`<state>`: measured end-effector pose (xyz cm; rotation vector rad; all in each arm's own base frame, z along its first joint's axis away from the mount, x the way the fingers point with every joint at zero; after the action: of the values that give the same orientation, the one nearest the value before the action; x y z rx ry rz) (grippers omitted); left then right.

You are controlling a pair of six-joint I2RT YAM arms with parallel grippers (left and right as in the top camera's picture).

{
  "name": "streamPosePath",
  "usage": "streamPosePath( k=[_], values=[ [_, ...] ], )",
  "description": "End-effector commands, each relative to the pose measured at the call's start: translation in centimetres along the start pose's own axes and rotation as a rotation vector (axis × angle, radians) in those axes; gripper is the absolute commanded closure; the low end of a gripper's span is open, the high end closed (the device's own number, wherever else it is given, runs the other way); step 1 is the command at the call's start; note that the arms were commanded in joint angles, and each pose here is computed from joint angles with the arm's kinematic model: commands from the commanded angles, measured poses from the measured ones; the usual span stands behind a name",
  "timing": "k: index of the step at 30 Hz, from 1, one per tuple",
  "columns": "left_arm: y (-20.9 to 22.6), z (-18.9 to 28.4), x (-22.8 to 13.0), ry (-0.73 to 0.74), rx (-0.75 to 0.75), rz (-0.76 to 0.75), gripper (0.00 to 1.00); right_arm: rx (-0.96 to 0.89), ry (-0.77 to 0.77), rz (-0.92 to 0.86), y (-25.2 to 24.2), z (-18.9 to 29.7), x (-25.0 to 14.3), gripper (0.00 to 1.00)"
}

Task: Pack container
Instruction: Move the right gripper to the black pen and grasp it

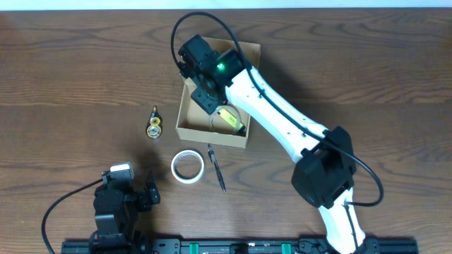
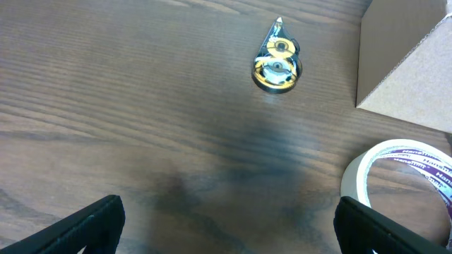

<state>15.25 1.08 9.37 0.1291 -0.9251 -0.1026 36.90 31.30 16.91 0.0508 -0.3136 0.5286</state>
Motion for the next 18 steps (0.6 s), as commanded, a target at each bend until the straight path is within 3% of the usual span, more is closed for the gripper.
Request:
streamPosePath(
  k=[1,11,18],
  values=[
    [-0.1,-0.3,-0.6,0.019,-0.002,-0.014,0.05,-0.005,-0.019,-0.019,-0.3,3.6,0.1,0.37],
    [-0.1,-0.3,-0.6,0.019,-0.002,-0.014,0.05,0.017,0.095,-0.079,-0.1,11.3,-6.3,0.32],
    [-0.1,-0.3,-0.6,0.019,-0.002,-0.014,0.05,0.044,0.093,-0.048,0.5,11.4,-11.7,0.30]
  ],
)
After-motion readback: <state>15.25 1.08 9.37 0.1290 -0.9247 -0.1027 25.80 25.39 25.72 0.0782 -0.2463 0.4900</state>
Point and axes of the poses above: each gripper's point midway between its finger pads, its own z axis back along the fingers, its own y axis along the line the jaws close on, x = y × z, the point moved 4 cm from there along z, back along the fingers, and after that the axes turned 15 degrees about -z, right-handed, at the moved point
